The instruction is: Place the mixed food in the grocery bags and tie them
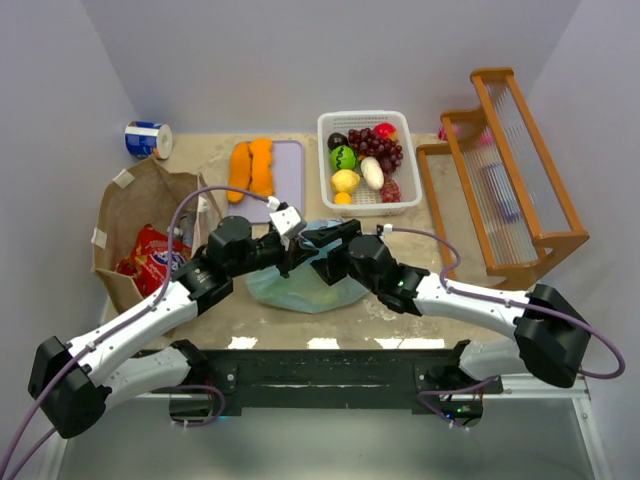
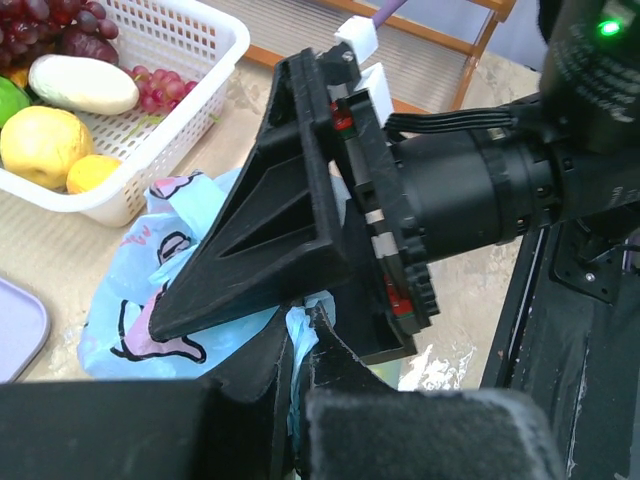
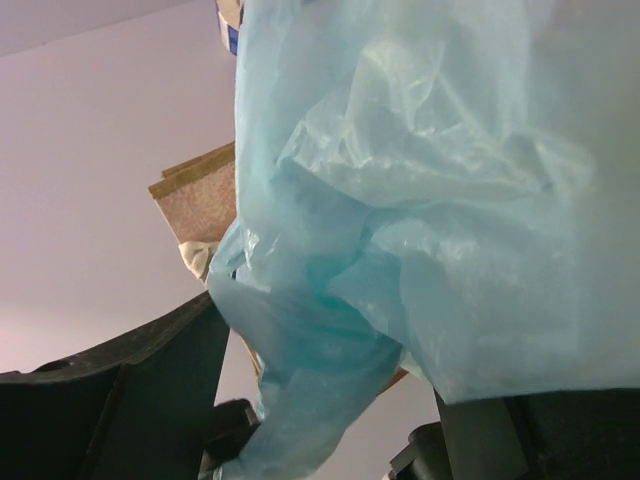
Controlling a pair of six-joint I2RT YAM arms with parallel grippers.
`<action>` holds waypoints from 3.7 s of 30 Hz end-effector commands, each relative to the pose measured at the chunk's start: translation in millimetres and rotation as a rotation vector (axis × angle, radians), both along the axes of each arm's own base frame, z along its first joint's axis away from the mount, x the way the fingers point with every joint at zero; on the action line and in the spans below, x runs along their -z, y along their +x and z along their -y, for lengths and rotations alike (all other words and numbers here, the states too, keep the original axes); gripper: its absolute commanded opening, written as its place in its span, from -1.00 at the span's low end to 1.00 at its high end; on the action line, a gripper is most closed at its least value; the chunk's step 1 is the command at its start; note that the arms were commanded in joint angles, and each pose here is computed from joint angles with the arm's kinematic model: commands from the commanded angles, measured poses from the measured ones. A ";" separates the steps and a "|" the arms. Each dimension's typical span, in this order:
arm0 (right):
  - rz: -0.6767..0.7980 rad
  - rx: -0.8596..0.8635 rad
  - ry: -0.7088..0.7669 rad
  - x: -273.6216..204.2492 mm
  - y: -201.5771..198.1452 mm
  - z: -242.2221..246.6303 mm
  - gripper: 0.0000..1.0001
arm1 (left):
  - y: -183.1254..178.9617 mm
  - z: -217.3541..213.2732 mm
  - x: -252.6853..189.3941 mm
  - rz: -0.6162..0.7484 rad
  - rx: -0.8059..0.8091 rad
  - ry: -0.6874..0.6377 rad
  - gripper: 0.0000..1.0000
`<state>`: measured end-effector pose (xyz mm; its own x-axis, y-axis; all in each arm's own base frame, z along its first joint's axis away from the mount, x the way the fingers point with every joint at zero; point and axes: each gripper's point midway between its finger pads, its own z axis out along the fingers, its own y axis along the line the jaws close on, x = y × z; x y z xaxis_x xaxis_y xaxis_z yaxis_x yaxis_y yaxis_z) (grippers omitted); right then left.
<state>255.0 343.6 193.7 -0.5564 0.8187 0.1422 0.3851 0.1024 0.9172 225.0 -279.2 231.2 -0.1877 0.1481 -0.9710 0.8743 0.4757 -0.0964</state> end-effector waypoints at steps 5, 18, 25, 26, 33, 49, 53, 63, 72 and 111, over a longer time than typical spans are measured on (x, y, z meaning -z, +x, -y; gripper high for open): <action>0.055 0.075 0.048 -13.6 21.7 0.4 0.19 | -14.9 9.0 -14.7 0.066 0.047 -0.049 -1.00; 0.144 0.185 -0.105 -29.3 36.8 28.8 -0.80 | -17.2 23.6 0.2 0.035 0.087 0.010 -0.78; 0.249 0.214 -0.234 -54.8 45.3 43.5 -1.00 | 2.2 10.2 -21.9 0.078 -0.036 0.035 0.61; 0.247 0.212 -0.256 -53.2 44.9 46.1 -1.00 | 7.3 2.7 -21.1 0.071 -0.084 0.058 0.67; 0.281 0.172 -0.354 -52.8 56.2 58.4 -1.00 | 21.2 -24.4 22.1 0.020 -0.170 0.247 0.85; 0.334 0.076 -0.422 -52.4 66.6 77.1 -1.00 | 33.9 -32.5 24.1 -0.070 -0.180 0.153 0.65; 0.347 0.058 -0.423 -54.7 66.2 76.5 -1.00 | 36.7 -16.0 29.1 -0.091 -0.121 0.132 0.47; 0.415 0.056 -0.507 -64.7 72.4 82.4 -1.00 | 23.0 29.1 47.0 -0.152 0.010 -0.014 -1.00; 0.606 0.027 -0.505 -97.0 80.6 69.5 -1.00 | -12.0 56.5 52.6 -0.366 -0.034 -0.198 -1.00; 0.791 -0.466 -0.478 -52.7 43.1 49.5 -1.00 | 68.6 5.2 -8.8 -0.287 0.031 -0.425 0.43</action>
